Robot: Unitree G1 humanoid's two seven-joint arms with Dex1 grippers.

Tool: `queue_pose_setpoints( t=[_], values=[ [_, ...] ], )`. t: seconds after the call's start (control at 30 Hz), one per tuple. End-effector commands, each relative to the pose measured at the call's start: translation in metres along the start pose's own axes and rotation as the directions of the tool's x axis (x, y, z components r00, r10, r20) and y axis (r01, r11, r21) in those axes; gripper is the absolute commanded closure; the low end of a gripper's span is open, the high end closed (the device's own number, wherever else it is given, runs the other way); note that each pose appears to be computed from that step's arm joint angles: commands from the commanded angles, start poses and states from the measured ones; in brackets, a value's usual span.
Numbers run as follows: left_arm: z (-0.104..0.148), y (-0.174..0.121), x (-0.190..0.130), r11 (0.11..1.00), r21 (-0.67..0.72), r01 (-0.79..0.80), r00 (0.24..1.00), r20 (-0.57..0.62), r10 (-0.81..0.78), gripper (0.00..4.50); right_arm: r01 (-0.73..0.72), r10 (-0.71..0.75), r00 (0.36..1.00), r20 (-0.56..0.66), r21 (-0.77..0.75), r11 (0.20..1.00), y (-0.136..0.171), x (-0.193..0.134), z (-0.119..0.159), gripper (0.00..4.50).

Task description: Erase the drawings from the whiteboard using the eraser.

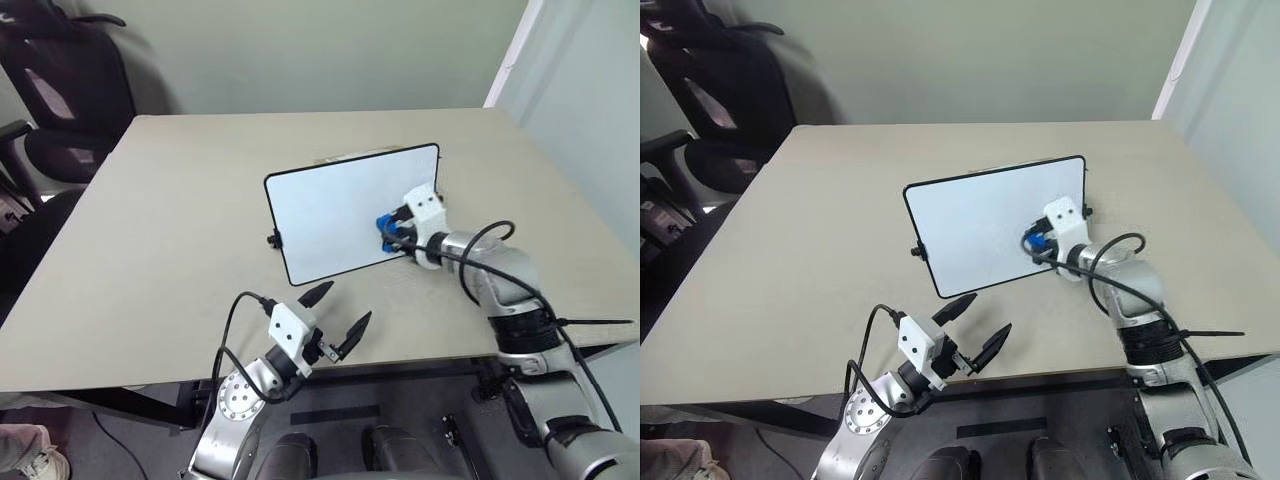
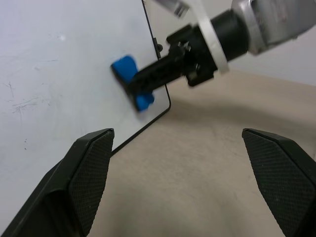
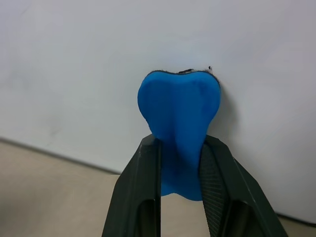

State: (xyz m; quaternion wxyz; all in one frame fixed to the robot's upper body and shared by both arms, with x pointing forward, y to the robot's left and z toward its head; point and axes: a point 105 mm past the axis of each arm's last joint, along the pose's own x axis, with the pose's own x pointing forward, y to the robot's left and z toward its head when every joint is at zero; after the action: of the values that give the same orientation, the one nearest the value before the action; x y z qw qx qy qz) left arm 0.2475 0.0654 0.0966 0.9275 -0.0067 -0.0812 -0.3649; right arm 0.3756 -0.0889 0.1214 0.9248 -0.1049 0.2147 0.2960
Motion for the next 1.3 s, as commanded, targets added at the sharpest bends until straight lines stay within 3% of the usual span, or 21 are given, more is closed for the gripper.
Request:
queue_pose_setpoints(
  t=[0.03, 0.13, 0.33, 0.5, 0.97, 1.1, 1.3],
  values=[
    [0.012, -0.001, 0.0, 1.0, 0.016, -0.003, 0.999, 0.046, 0.003, 0.0, -0.003, 0.003, 1.0, -0.028, -0.007, 1.0, 0.005, 0.006, -0.006, 3.47],
    [0.012, -0.001, -0.001, 1.0, 0.016, -0.006, 0.999, 0.047, 0.006, 0.0, 0.01, -0.01, 0.999, -0.039, 0.004, 1.0, 0.0, 0.006, -0.009, 3.47],
    [0.014, -0.001, -0.002, 1.0, 0.017, -0.012, 0.999, 0.051, 0.011, 0.0, 0.192, -0.183, 0.977, -0.111, 0.068, 0.979, -0.048, -0.001, -0.023, 3.47],
    [0.015, 0.0, -0.002, 1.0, 0.018, -0.011, 0.999, 0.053, 0.01, 0.0, 0.28, -0.273, 0.959, -0.069, 0.113, 0.953, -0.074, -0.012, -0.012, 3.47],
    [0.014, 0.0, -0.002, 1.0, 0.016, -0.003, 0.999, 0.051, 0.002, 0.0, 0.25, -0.252, 0.968, 0.008, 0.09, 0.964, -0.064, -0.025, 0.01, 3.47],
    [0.013, 0.0, -0.002, 1.0, 0.015, -0.006, 0.999, 0.05, 0.005, 0.0, 0.203, -0.21, 0.976, 0.054, 0.113, 0.973, -0.061, -0.052, 0.019, 3.47],
    [0.012, -0.002, -0.001, 1.0, 0.01, -0.007, 0.999, 0.048, 0.007, 0.0, 0.17, -0.176, 0.984, 0.012, 0.2, 0.965, -0.067, -0.1, 0.003, 3.47]
  ],
)
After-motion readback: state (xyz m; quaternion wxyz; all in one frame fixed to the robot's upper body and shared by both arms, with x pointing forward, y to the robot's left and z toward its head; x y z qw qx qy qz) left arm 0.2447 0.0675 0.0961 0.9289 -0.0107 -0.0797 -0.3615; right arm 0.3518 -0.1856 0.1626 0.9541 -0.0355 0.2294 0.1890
